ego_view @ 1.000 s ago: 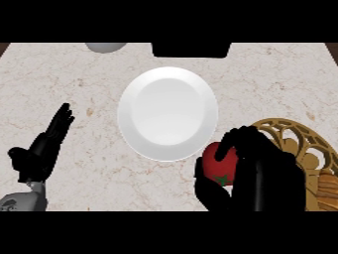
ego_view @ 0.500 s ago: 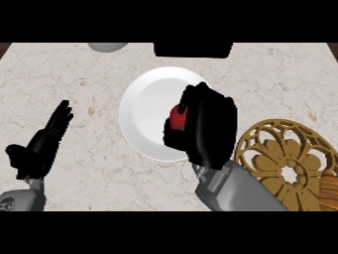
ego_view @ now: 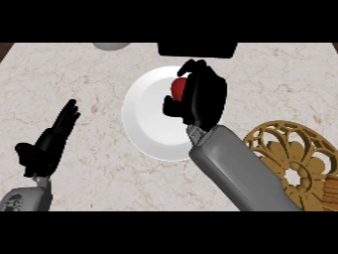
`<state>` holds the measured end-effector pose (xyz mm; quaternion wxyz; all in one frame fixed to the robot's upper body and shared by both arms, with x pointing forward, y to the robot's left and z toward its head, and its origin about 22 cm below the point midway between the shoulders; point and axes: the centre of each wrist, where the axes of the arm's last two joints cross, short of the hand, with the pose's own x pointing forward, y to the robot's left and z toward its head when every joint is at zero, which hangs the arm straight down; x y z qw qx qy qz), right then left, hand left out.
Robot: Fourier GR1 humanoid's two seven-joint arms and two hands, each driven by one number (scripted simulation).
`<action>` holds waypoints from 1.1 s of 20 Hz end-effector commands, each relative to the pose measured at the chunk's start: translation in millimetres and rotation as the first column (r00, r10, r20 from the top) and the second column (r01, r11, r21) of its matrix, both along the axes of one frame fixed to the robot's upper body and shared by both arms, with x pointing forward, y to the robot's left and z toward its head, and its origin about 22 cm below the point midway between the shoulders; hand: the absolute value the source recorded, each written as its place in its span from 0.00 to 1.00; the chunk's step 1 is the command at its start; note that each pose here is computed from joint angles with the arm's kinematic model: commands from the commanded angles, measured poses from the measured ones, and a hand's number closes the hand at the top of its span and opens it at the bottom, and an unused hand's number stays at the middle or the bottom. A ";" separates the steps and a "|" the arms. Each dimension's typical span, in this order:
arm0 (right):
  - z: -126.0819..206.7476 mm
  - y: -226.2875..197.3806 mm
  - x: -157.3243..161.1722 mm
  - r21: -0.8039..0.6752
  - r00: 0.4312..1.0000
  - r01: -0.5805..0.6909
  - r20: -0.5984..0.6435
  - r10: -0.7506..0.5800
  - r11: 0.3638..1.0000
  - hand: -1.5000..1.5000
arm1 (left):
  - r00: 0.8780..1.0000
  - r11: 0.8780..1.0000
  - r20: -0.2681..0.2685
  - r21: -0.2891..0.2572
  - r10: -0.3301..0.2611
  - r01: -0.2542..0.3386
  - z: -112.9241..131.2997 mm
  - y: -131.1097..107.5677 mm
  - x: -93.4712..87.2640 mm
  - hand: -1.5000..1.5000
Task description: Pick the tomato from the placemat and place it in the plate
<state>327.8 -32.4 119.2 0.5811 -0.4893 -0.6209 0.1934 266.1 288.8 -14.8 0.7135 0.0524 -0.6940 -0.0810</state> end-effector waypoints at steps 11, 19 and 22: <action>-22.3 -11.3 21.5 0.445 0.966 0.116 0.156 -0.204 0.888 0.00 | 1.000 1.000 -0.008 0.002 0.005 -0.005 -5.0 -1.5 -1.1 0.50; -36.9 -39.2 -21.2 0.671 0.935 0.057 0.224 -0.276 0.739 0.00 | 0.998 0.998 -0.023 0.002 0.058 -0.058 -9.0 21.2 -12.3 0.50; -49.6 -68.2 -57.2 0.653 0.931 0.033 0.256 -0.261 0.757 0.00 | 0.997 0.997 -0.025 0.013 0.070 -0.070 -11.0 35.5 -21.9 0.50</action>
